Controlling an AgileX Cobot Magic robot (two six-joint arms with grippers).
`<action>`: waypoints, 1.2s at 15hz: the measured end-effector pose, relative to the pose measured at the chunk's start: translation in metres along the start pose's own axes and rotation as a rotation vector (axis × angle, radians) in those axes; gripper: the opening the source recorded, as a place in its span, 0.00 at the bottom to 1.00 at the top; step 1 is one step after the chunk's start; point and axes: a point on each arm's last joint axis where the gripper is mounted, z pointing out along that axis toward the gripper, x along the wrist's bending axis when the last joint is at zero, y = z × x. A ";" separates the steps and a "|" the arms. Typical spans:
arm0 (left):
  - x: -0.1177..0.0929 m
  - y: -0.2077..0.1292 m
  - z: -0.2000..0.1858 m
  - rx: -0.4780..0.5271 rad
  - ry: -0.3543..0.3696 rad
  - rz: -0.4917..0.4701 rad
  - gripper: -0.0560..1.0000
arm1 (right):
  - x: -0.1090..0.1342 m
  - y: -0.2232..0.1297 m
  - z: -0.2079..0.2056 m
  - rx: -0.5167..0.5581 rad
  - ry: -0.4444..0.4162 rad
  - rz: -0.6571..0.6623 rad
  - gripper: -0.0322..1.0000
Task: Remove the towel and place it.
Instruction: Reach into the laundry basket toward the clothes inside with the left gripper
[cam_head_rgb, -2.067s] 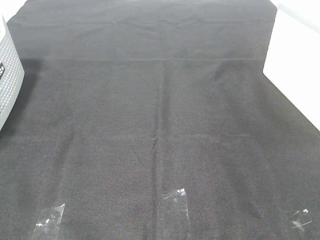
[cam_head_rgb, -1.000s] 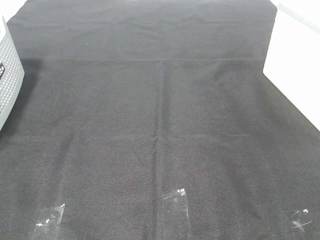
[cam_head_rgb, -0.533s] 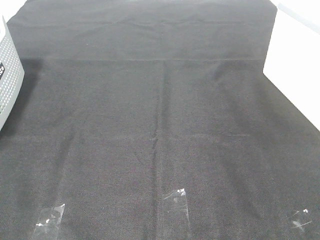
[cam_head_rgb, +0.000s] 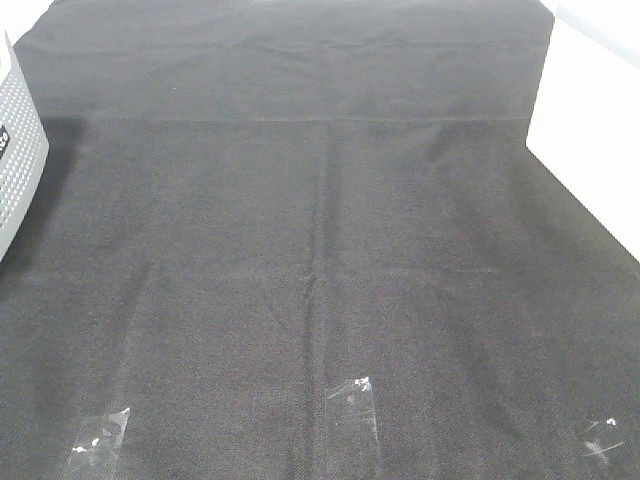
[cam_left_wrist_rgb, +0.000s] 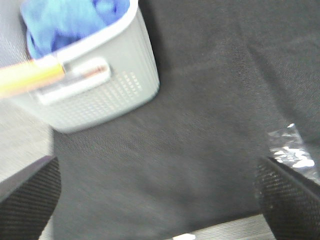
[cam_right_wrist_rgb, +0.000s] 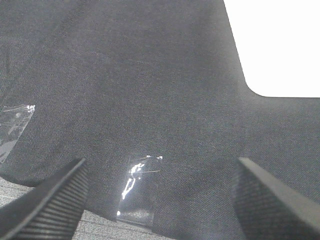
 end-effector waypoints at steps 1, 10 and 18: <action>0.008 0.020 0.002 0.021 -0.002 0.070 0.99 | 0.000 0.000 0.000 0.000 0.000 0.000 0.77; 0.072 0.178 0.120 0.258 -0.058 0.444 0.99 | 0.000 0.000 0.000 0.000 0.000 0.000 0.77; 0.165 0.172 0.267 0.524 -0.088 0.498 0.99 | 0.000 0.000 0.000 0.000 0.000 0.000 0.77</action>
